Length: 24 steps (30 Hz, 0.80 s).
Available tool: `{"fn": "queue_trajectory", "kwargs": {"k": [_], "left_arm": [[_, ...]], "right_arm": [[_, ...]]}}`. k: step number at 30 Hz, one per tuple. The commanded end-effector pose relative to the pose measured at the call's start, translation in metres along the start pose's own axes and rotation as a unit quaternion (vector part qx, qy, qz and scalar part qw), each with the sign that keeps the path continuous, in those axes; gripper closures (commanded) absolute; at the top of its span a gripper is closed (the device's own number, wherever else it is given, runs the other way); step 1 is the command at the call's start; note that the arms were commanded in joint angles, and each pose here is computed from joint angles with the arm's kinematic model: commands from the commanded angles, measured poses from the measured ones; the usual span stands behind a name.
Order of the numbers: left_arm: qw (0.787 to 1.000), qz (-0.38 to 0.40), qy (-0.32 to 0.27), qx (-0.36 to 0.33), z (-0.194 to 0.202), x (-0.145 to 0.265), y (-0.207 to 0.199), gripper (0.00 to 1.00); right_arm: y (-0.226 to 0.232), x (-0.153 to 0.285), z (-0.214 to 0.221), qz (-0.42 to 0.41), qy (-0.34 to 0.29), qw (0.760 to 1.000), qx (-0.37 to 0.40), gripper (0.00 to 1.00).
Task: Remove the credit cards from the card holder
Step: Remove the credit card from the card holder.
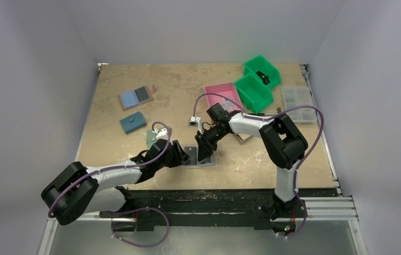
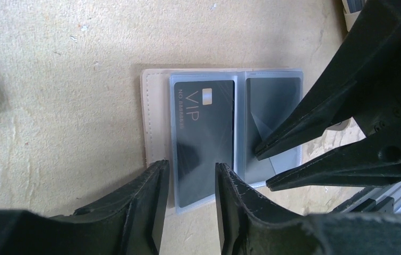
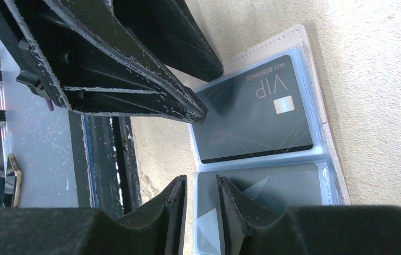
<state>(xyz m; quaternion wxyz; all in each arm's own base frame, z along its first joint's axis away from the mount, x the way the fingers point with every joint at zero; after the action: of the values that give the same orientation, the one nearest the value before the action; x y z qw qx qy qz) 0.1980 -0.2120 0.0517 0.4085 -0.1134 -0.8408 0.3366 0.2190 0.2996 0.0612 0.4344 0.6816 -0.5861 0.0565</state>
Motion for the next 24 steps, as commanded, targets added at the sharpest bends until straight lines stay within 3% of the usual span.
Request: {"fn": "queue_trajectory", "kwargs": {"k": [1, 11, 18, 22, 24], "left_arm": [[1.0, 0.028, -0.008, 0.0, -0.0056, -0.0012, -0.0109, 0.59], [0.999, 0.038, 0.01, 0.01, 0.0022, -0.0069, -0.0094, 0.6], [0.997, 0.071, 0.007, 0.027, 0.0014, -0.0047, -0.0177, 0.8], [0.996, 0.081, 0.003, 0.035, 0.001, -0.0046, -0.0187, 0.98], [0.996, 0.083, 0.002, 0.036, 0.002, -0.0049, -0.017, 1.0]], "right_arm": [[0.0051, 0.0078, -0.018, 0.004, -0.014, 0.999, 0.029, 0.67], [0.0034, 0.0067, -0.016, 0.005, -0.011, 1.0, 0.026, 0.67], [0.0031, 0.0065, -0.0155, 0.005, -0.01, 1.0, 0.025, 0.67], [0.0036, 0.0066, -0.0155, 0.004, -0.01, 1.0, 0.026, 0.67], [0.0049, 0.0073, -0.0167, 0.002, -0.012, 1.0, 0.029, 0.67]]}}
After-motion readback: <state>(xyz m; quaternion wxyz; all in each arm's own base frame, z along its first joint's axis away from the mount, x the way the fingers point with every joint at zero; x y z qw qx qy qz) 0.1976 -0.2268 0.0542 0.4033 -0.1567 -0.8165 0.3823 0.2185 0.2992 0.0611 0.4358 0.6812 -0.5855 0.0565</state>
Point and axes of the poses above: each gripper's point midway between its finger pads, its own x axis back along the fingers, its own y axis along the line the jaws close on, z = x × y, the point moved 3 cm from there along x, back along the fingers, and after that the axes turned 9 degrees about x, right-handed, at the moved point
